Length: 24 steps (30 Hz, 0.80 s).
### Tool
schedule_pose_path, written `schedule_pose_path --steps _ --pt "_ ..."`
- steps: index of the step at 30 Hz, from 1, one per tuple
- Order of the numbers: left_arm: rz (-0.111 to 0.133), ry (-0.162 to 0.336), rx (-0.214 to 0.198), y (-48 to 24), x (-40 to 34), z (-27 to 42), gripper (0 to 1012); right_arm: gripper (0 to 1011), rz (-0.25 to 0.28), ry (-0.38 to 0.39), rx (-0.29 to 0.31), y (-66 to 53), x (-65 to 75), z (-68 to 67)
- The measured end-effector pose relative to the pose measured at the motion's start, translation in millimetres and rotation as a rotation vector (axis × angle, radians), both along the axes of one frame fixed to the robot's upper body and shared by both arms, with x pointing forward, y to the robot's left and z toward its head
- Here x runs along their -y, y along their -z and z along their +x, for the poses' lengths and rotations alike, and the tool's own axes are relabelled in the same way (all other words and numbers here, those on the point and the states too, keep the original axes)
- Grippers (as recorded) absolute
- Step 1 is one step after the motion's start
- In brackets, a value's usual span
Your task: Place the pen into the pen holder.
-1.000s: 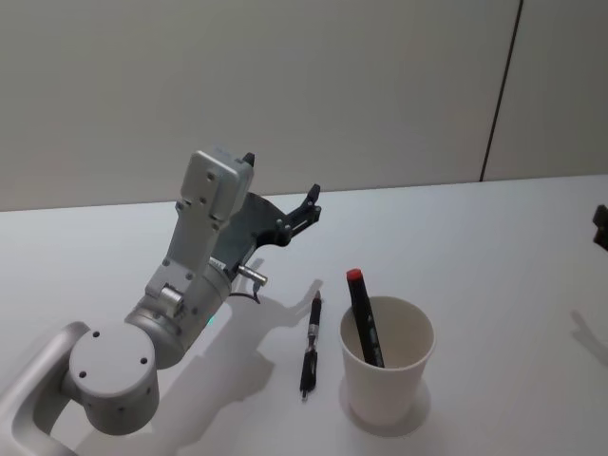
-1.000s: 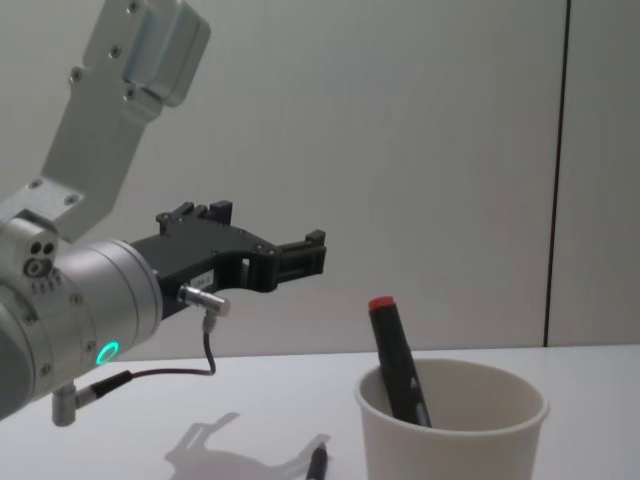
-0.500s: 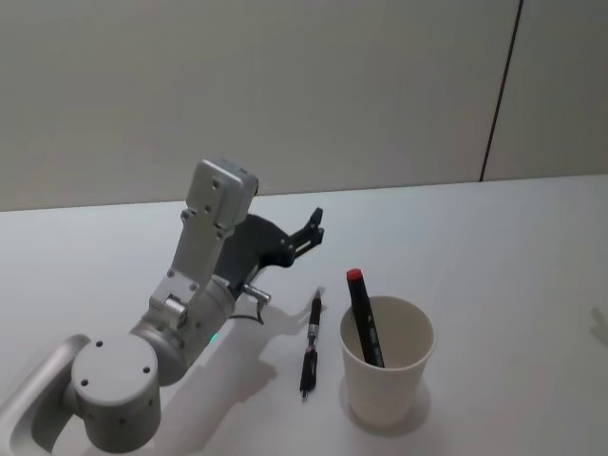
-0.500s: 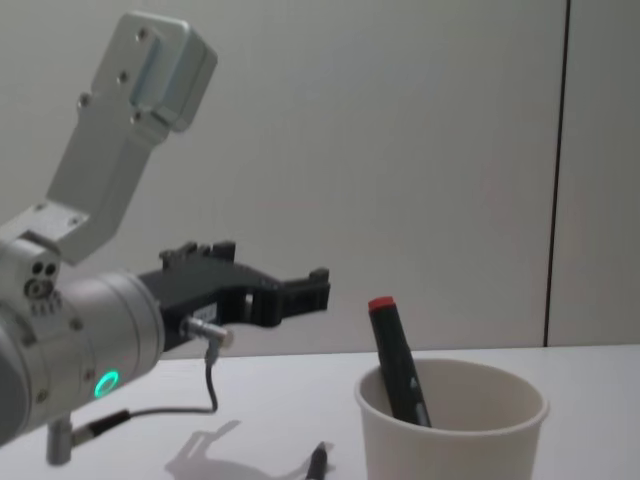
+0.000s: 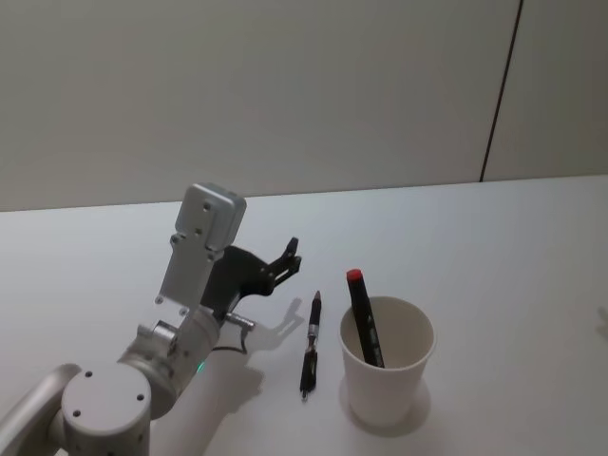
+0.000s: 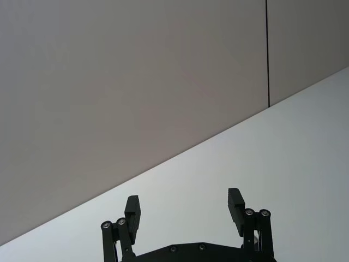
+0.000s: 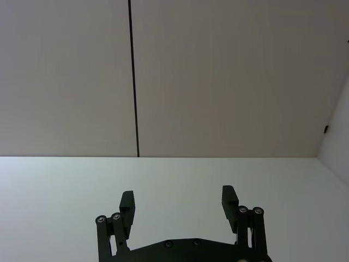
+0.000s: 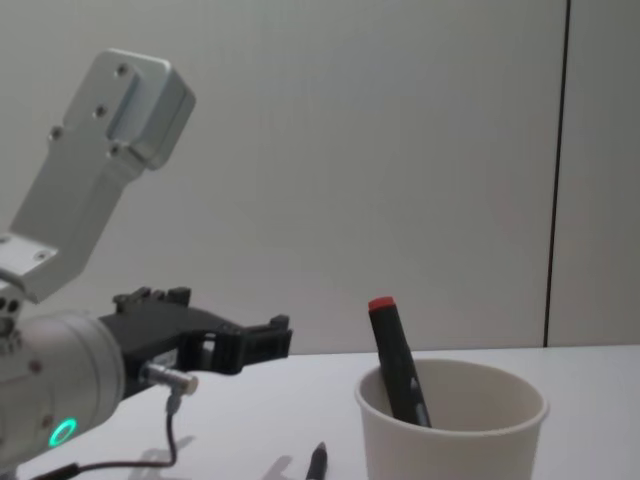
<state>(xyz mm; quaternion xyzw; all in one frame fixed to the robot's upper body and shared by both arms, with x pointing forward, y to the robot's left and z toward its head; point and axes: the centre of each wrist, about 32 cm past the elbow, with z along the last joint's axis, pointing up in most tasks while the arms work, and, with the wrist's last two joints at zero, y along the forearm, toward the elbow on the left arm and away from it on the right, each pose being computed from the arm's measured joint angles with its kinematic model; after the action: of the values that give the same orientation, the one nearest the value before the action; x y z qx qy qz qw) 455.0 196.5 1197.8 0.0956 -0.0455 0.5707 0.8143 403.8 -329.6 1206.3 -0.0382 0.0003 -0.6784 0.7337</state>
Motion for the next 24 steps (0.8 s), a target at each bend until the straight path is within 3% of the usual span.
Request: schedule_pose_path --steps 4,13,24 --pt "0.013 -0.022 -0.016 0.1 -1.8 -5.8 1001 1001 -0.001 0.002 -0.002 0.2 0.3 0.0" --pt "0.017 -0.033 -0.029 0.7 -2.7 -9.7 1001 1001 -0.003 0.005 -0.005 0.6 0.9 -0.1" --pt "-0.026 -0.004 -0.057 4.0 1.1 -12.6 1001 1001 -0.003 0.007 -0.007 0.7 1.2 0.0"
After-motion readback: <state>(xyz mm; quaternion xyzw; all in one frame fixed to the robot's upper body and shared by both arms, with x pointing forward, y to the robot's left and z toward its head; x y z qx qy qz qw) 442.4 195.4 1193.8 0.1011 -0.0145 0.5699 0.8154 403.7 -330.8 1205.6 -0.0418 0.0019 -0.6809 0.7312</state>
